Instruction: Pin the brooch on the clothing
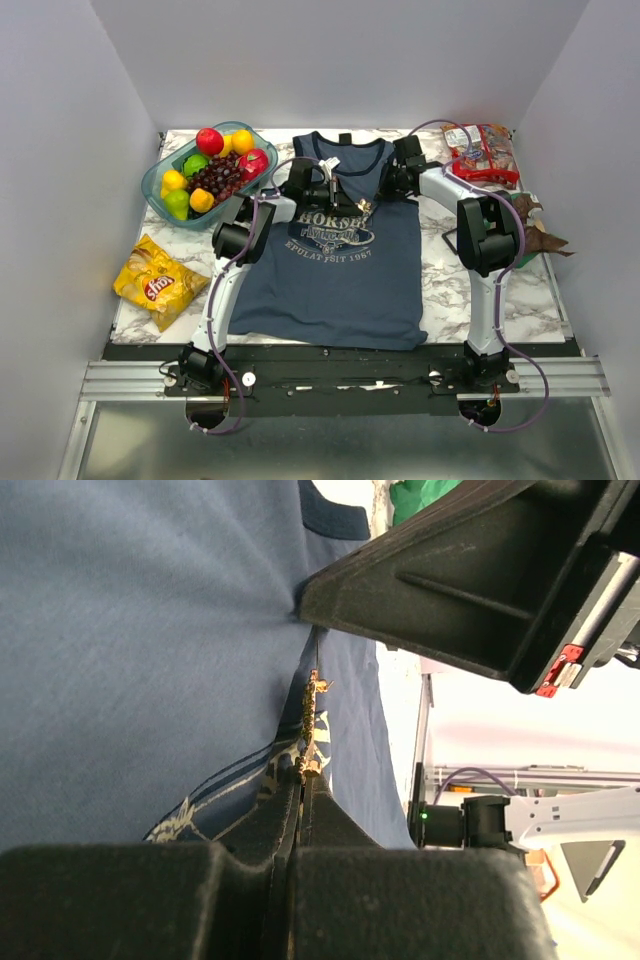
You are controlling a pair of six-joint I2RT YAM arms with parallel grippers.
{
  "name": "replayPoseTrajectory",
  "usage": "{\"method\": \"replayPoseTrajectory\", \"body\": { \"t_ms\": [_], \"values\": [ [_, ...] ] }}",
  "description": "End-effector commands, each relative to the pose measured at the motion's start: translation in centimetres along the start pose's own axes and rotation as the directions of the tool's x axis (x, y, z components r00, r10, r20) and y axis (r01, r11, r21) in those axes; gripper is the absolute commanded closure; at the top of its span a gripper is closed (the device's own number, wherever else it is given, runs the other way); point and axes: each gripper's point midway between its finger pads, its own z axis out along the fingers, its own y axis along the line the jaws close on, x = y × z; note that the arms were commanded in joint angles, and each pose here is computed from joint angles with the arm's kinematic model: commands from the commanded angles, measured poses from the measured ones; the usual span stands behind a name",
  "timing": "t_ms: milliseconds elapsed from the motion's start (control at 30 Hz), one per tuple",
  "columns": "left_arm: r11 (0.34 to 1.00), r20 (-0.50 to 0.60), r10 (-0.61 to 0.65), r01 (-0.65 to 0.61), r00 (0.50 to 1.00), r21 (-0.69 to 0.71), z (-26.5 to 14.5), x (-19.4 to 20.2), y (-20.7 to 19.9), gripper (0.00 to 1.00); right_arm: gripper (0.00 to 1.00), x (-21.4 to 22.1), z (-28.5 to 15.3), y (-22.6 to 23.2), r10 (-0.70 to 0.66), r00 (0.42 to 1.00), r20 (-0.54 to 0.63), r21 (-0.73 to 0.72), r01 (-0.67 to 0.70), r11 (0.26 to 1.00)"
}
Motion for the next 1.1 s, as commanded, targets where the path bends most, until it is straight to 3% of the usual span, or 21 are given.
{"method": "replayPoseTrajectory", "body": {
  "t_ms": [0,733,1067],
  "values": [
    [1.0,-0.054,0.006,-0.006,0.999,0.003,1.3,1.3,0.5,1.0,0.99,0.1,-0.1,1.1,0.015,1.0,-0.003,-0.062,-0.015,0.998],
    [0.999,-0.069,0.018,-0.021,0.997,-0.035,2.9,1.7,0.8,1.0,1.0,0.2,-1.3,3.1,0.017,1.0,0.008,-0.112,-0.016,0.994],
    [0.998,-0.038,0.055,-0.054,0.998,0.009,2.1,0.9,-0.6,1.0,0.99,-0.4,-2.0,3.5,0.009,1.0,0.025,-0.118,-0.006,0.993]
  ]
}}
